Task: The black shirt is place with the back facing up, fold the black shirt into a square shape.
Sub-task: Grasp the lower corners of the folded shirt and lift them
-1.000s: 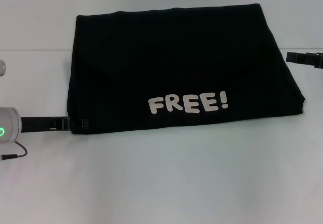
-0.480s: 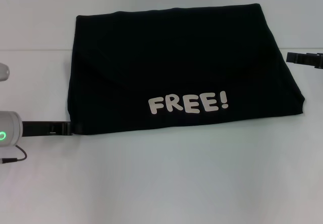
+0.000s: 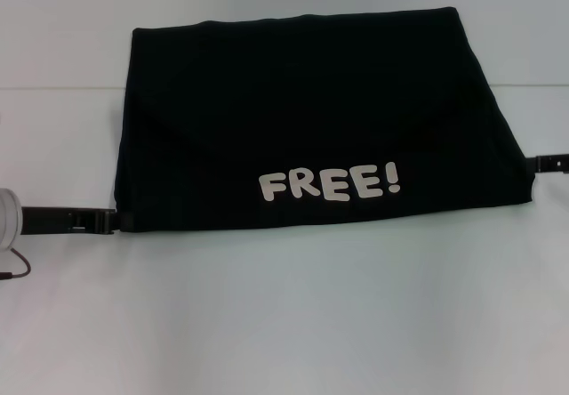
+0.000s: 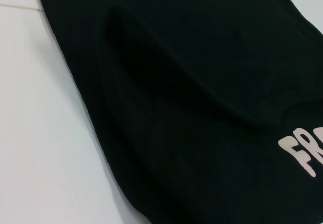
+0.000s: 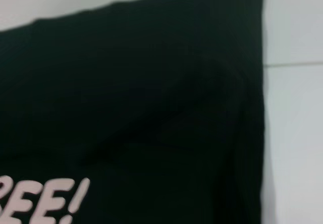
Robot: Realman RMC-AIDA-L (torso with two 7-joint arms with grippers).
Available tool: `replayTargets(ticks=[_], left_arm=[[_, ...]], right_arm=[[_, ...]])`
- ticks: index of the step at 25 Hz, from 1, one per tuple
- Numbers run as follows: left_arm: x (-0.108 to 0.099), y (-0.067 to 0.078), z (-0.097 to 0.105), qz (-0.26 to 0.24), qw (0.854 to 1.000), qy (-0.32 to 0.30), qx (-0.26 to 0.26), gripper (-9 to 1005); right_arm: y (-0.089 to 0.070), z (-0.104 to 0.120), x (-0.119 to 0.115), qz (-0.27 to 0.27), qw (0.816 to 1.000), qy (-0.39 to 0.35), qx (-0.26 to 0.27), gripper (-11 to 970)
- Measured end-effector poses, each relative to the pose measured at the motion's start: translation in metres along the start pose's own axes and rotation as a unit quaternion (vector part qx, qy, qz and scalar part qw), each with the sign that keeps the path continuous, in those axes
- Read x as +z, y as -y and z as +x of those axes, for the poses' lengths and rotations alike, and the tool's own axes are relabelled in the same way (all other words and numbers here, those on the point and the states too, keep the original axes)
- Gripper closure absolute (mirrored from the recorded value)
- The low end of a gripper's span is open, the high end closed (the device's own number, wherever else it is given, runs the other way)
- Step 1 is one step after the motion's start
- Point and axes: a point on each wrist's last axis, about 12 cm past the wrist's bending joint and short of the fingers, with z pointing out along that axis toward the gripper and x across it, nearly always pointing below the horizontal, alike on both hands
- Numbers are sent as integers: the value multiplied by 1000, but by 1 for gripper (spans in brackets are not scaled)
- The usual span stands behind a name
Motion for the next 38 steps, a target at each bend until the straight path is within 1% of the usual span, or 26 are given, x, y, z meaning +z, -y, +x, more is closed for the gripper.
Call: replayTargets(ticks=[6, 14, 17, 19, 23, 28, 34, 36, 38], left_arm=[[1, 0, -2, 0, 1000, 0, 9, 998], [2, 1, -4, 0, 1000, 1, 11, 998], [2, 2, -4, 1, 1000, 1, 12, 998], [2, 2, -4, 1, 1000, 1, 12, 998], [2, 1, -4, 0, 1000, 2, 10, 998], [2, 1, -4, -1, 1000, 3, 10, 998], [1, -1, -3, -5, 1000, 5, 7, 998], [-1, 0, -2, 3, 1000, 2, 5, 998], [-6, 2, 0, 20, 1000, -6, 5, 998]], right_arm=[[-2, 6, 7, 7, 1000, -10, 4, 184], [-19, 3, 26, 3, 1000, -16, -13, 183], [-26, 5, 38, 6, 1000, -25, -17, 251], [-29, 7, 43, 8, 999, -32, -22, 319], [-31, 6, 42, 3, 999, -33, -27, 455], [-28, 7, 35, -14, 999, -32, -24, 706], [-24, 18, 30, -30, 998, -44, -22, 828], [-23, 23, 25, -42, 997, -53, -25, 869], [-21, 30, 18, -55, 996, -62, -24, 910]])
